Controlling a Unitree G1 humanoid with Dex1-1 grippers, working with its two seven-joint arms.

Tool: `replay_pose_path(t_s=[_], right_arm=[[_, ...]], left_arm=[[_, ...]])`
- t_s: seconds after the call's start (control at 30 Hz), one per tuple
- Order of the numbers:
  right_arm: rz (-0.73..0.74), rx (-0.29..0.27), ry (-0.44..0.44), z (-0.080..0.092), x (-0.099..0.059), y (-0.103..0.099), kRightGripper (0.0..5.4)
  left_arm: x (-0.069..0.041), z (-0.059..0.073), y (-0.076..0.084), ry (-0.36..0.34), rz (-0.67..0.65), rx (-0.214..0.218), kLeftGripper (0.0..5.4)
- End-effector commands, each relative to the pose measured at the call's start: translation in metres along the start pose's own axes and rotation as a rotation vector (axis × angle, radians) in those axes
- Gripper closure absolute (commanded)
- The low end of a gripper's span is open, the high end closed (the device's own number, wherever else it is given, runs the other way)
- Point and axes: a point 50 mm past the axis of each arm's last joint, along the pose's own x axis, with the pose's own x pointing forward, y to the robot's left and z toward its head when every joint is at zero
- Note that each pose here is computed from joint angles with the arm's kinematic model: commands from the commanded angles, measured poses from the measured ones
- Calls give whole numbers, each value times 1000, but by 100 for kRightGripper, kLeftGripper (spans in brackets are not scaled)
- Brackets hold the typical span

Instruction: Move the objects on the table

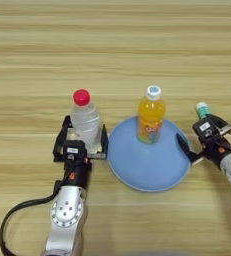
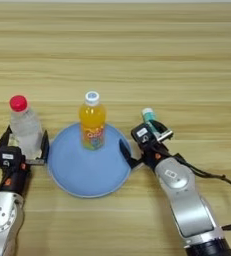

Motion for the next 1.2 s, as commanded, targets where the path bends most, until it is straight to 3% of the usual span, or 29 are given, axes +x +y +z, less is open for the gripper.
replay_pose_path(t_s=[0.03,0.3,0.87,1.07,1.2], right_arm=[[-12,-11,11,-2,4,2,5],[-49,-22,-8,0,11,6,5],[-185,-21,-13,-5,20,-10,5],[-158,52,-99,7,19,-7,5],[-128,154,-175,18,16,-6,5]], left_arm=[[-1,1,-3,-3,-7,3,0],[0,1,-3,-4,-7,3,0],[0,1,-3,-4,-8,6,0],[0,1,-3,-4,-8,6,0],[-1,1,-3,-5,-9,7,0]])
